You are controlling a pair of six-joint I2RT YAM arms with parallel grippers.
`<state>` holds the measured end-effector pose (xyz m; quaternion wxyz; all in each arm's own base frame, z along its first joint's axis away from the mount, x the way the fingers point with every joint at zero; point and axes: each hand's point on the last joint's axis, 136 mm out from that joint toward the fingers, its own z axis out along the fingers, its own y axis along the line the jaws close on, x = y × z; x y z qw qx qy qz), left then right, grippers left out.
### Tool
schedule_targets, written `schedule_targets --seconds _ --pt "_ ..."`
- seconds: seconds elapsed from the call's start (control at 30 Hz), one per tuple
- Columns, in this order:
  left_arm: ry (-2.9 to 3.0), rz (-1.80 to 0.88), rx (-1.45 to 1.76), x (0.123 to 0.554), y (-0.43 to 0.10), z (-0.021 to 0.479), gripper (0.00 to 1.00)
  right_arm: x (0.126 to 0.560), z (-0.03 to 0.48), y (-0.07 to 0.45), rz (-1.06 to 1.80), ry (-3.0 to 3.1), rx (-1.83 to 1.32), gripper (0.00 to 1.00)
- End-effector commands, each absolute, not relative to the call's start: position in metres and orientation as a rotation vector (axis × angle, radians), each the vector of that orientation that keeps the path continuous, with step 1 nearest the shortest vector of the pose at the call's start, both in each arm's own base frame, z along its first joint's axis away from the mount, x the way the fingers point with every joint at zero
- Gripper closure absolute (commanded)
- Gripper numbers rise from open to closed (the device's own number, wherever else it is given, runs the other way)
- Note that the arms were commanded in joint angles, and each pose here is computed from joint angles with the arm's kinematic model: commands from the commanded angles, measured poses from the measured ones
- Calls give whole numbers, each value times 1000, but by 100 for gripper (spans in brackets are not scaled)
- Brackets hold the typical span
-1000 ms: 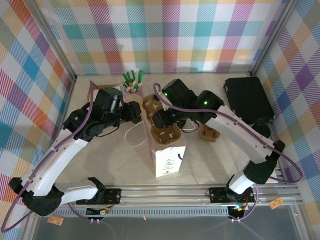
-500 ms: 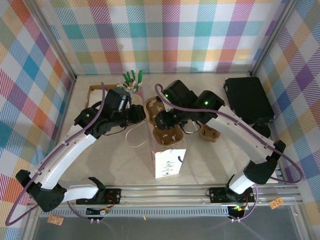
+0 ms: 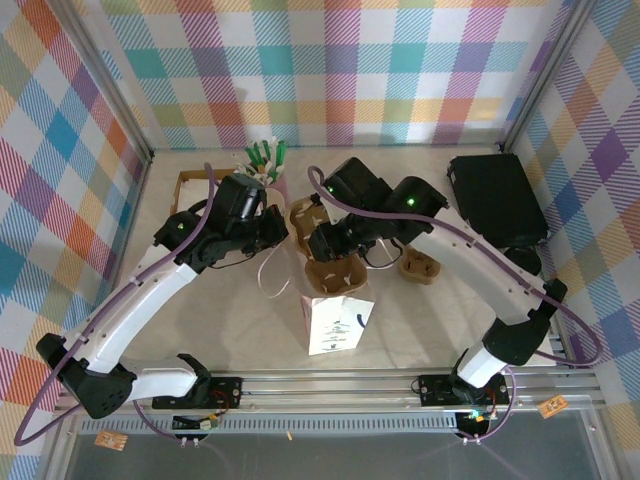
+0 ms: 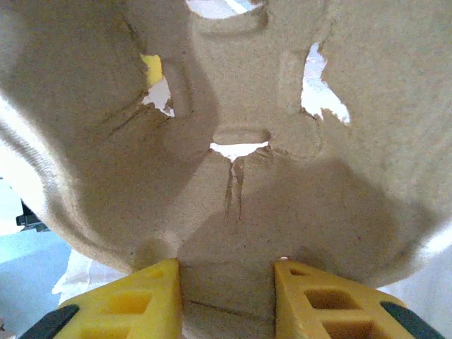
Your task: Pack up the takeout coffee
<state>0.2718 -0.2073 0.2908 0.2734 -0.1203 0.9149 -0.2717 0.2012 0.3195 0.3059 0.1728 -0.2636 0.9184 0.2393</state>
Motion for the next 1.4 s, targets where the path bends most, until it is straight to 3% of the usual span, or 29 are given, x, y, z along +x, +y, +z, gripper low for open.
schedule_targets --seconds 0.0,0.57,1.2,1.37 --pt "2445 -745 -344 274 -207 300 98 196 292 320 661 2686 -747 66" --pt "2397 -699 -344 274 -195 309 96 188 295 312 644 2717 -762 67" --pt "2341 -746 -268 277 -201 325 88 177 278 308 632 2781 -822 67" --pt "2338 -737 -271 273 -196 326 82 180 269 310 606 2804 -811 67"
